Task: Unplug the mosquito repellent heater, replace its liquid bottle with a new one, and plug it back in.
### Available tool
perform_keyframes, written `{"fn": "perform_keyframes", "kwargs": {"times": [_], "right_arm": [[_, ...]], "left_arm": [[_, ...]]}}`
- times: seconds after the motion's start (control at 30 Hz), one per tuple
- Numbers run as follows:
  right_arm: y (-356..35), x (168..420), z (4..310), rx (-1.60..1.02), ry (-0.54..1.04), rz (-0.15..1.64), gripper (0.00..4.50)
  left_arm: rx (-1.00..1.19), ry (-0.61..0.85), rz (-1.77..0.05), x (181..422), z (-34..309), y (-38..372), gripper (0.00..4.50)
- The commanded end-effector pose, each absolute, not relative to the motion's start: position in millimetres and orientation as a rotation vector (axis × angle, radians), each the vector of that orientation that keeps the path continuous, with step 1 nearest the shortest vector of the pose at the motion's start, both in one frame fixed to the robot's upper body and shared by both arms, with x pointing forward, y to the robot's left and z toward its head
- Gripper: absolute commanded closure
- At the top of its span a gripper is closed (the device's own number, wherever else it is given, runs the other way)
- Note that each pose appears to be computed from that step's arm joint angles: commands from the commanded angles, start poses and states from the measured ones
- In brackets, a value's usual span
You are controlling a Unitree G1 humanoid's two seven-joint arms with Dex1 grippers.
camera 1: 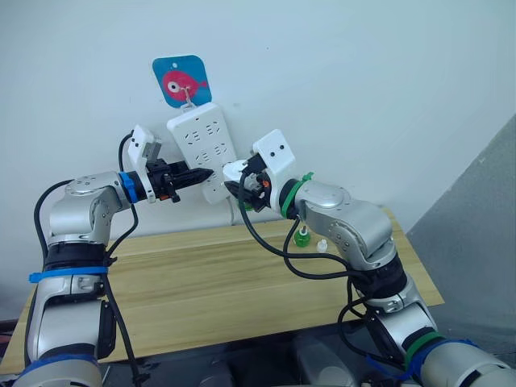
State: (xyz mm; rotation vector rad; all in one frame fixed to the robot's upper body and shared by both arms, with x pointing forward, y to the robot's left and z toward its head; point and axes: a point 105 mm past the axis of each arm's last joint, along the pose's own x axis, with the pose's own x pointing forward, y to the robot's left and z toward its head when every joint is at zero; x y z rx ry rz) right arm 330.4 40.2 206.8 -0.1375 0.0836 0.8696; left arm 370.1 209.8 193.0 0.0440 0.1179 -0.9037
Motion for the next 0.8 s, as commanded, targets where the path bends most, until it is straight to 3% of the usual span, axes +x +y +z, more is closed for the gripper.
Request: {"fn": "perform_keyframes", "kwargs": {"times": [0.03,0.8], "right_arm": [[44.0,326.7,220.9,-0.124,0.022,0.891,1.46],[38.9,334.7,216.5,-0.137,0.009,0.846,1.46]], "left_arm": [[0.057,0.074,-0.923,366.7,203.8,207.1,3.20],[0.054,0.075,-0.920,366.2,204.1,206.9,3.20]]}}
